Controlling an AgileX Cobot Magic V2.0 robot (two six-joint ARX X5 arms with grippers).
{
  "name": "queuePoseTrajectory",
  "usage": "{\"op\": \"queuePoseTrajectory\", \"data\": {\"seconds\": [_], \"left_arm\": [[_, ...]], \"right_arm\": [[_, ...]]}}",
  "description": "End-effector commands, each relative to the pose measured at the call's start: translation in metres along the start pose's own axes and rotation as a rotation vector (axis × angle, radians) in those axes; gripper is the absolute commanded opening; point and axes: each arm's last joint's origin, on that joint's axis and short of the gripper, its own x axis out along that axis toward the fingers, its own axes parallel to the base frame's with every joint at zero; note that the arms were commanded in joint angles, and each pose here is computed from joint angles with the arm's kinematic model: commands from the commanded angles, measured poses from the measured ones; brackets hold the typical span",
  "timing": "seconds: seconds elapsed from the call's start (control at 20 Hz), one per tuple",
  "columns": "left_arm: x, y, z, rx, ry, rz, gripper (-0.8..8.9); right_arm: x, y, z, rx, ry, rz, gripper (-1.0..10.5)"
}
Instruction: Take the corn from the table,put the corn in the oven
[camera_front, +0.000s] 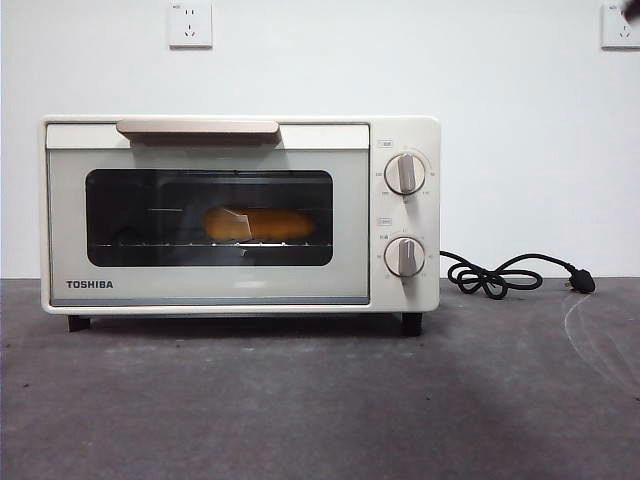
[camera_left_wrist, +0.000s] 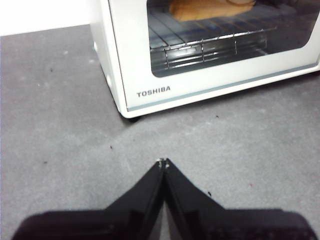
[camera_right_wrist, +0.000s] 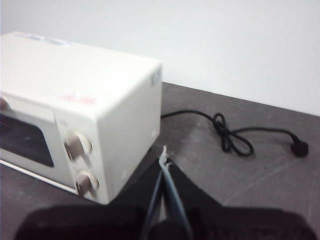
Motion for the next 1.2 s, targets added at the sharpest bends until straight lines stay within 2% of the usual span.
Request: {"op": "queuePoseTrajectory", "data": {"seconds": [0.05,0.35,0.45,0.55,0.75,1.2], "left_arm": [[0.001,0.0,-0.002,-0.007,0.013,-0.001,-0.03],[0.003,0.0,-0.005,-0.015,0.048,-0.005,-0.03],[0.004,0.0,-0.005,-0.017,0.057,-0.006,-0.03],[0.005,0.001,-0.005,-0.017,0.058,-0.006,-0.03],[0.006,0.001,-0.006,-0.018,0.064,-0.006,-0.03],[0.006,0.001,-0.006,-0.018,0.065,-0.006,-0.03]], "right_arm": [[-0.007,0.005,-0.048,0.044,-0.031,-0.047,0.0],[-0.02,0.017,-0.117,0.042,-0.06,-0.12,0.0],[-0.021,0.017,-0.128,0.083,-0.047,-0.172,0.0],[-0.022,0.018,-0.136,0.132,-0.013,-0.211,0.0],[-0.023,0.021,-0.155,0.18,0.087,-0.203,0.0],[-0.025,0.021,-0.152,0.166,0.057,-0.216,0.0]]}}
